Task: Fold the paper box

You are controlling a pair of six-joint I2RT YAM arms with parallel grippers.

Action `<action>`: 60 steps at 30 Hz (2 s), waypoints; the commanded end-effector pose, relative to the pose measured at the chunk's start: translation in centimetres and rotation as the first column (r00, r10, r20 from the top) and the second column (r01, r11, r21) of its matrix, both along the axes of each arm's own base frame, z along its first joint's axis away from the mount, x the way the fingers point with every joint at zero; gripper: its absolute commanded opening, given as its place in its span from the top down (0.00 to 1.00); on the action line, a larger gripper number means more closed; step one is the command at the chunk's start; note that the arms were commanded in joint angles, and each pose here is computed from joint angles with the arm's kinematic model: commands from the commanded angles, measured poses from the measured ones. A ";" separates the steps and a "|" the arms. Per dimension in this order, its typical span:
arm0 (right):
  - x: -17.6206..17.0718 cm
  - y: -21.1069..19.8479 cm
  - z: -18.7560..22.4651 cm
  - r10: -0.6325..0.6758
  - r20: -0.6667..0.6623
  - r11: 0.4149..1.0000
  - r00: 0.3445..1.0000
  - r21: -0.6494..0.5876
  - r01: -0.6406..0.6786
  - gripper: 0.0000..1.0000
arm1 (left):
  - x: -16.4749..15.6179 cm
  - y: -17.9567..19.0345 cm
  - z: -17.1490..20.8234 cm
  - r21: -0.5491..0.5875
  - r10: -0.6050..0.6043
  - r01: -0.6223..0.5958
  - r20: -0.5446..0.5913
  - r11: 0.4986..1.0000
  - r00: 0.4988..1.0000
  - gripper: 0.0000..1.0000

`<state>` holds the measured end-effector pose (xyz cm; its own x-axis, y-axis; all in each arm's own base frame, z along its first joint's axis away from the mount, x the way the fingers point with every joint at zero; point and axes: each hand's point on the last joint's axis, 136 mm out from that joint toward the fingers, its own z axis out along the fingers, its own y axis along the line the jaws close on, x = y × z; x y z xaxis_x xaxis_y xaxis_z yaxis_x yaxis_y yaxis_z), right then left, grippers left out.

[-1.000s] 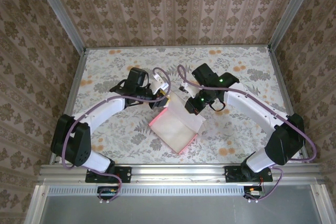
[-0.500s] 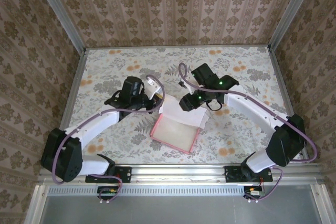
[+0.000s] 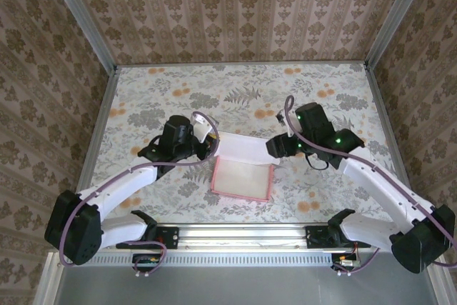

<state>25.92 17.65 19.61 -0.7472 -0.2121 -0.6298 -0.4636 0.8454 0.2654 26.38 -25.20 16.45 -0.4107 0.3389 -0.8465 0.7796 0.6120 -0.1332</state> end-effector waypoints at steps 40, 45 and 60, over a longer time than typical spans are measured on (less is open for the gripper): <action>0.3 -1.1 -4.8 -0.148 -0.024 0.989 0.989 -0.035 0.147 0.86 | -0.9 1.2 -1.5 0.083 0.087 -0.071 -0.220 0.994 0.972 0.82; 0.2 -1.4 -4.7 -0.153 -0.006 0.987 0.988 -0.047 0.152 0.87 | -1.4 1.5 -1.4 0.109 0.082 -0.058 -0.239 0.992 0.967 0.82; 0.3 -1.1 -4.7 -0.129 0.015 0.990 0.992 -0.055 0.130 0.89 | -1.6 0.7 -1.0 0.095 0.042 -0.017 -0.272 0.995 0.961 0.82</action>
